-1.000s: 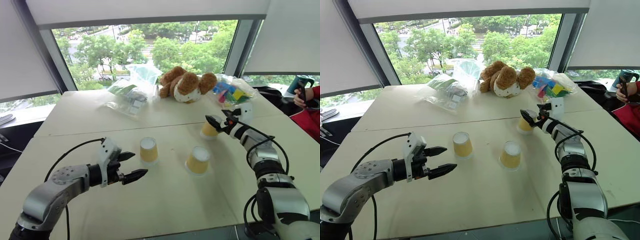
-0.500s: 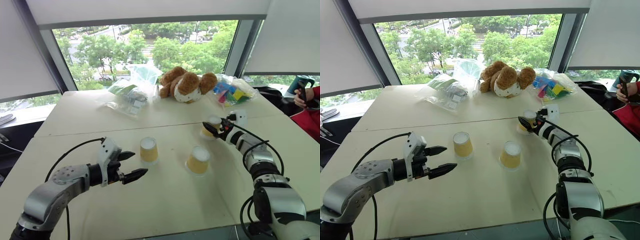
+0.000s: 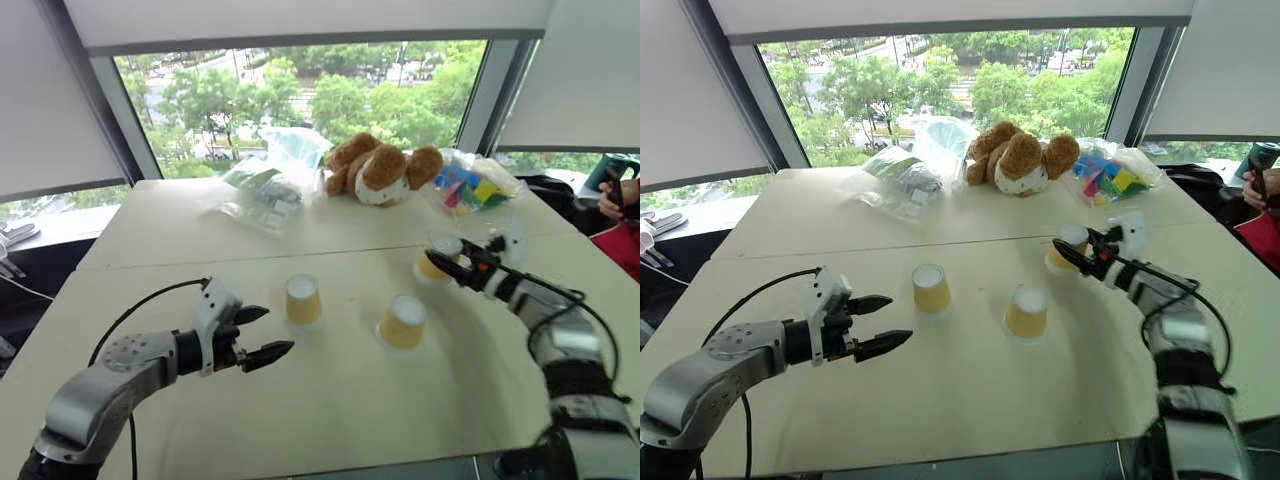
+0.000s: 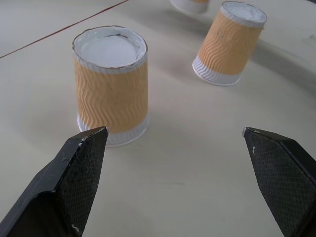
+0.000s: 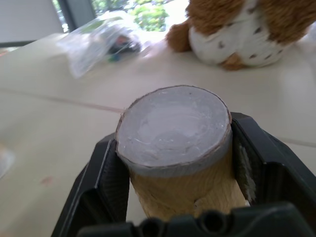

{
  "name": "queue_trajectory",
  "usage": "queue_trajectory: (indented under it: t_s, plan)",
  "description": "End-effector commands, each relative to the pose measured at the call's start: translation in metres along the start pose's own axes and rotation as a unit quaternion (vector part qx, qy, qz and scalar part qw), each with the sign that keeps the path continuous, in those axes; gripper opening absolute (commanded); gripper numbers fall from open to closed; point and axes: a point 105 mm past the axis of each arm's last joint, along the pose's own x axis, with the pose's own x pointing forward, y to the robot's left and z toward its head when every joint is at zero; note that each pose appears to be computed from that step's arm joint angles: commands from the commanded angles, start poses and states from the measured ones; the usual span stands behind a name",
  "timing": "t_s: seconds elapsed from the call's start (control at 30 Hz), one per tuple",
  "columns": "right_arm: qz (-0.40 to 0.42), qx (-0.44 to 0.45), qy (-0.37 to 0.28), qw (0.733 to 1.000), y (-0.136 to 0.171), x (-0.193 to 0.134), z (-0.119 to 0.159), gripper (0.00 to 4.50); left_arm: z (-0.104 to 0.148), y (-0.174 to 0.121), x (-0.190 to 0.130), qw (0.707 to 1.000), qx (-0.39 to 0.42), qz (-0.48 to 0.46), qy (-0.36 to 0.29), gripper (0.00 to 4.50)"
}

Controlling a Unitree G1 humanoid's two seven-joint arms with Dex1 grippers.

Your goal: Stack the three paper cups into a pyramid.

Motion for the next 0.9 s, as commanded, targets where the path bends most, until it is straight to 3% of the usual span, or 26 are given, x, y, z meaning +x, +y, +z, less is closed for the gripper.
queue_trajectory:
  t_s: [0.03,0.43,0.9]
  plan:
    - [0.028,-0.01,-0.02,0.999,0.027,-0.016,0.028,2.47,0.008,0.001,-0.002,1.0,0.015,-0.006,-0.014,4.5]
    - [0.014,0.041,0.014,0.999,0.056,-0.042,0.002,2.47,0.008,-0.001,0.007,0.999,0.015,-0.035,-0.011,4.5]
    - [0.021,0.036,0.027,0.999,0.063,-0.041,-0.012,2.47,0.009,-0.001,0.009,0.999,0.016,-0.039,-0.011,4.5]
